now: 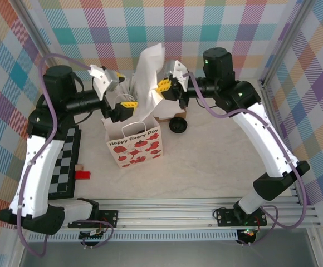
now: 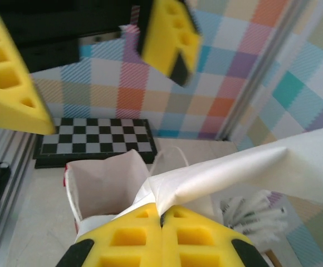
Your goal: Pack the takeout coffee
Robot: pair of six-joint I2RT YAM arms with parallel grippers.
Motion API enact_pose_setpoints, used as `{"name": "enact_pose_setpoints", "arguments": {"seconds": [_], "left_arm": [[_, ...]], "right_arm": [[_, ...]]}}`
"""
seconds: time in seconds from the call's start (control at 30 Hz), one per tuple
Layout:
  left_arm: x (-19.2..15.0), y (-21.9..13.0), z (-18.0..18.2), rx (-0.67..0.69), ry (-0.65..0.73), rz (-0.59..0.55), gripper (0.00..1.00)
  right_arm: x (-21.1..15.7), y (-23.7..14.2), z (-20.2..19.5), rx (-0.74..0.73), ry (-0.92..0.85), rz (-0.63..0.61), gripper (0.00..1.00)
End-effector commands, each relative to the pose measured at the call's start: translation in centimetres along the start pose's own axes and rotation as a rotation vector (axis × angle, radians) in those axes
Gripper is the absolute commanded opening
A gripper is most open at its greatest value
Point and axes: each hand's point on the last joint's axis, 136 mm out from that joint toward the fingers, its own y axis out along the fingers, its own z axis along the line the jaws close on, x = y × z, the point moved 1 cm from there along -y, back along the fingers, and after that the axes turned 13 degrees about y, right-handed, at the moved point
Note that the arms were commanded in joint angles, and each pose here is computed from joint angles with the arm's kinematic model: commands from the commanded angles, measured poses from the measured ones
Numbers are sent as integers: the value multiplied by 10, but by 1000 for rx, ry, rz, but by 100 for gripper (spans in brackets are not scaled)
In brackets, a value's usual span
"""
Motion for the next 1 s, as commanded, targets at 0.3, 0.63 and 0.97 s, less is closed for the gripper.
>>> {"name": "enact_pose_setpoints", "arguments": {"seconds": [0.3,0.63,0.97], "left_arm": [[23,17,-22,-219,263,-163,99],[7,24,-29,-216,306,-135,30],[-15,3,-8,63,234,37,0]], "right_arm": [[31,12,58,354,-175,-54,0],[47,31,61,341,-193,-98,0],[60,17,16,-32,-47,-64,48]]}}
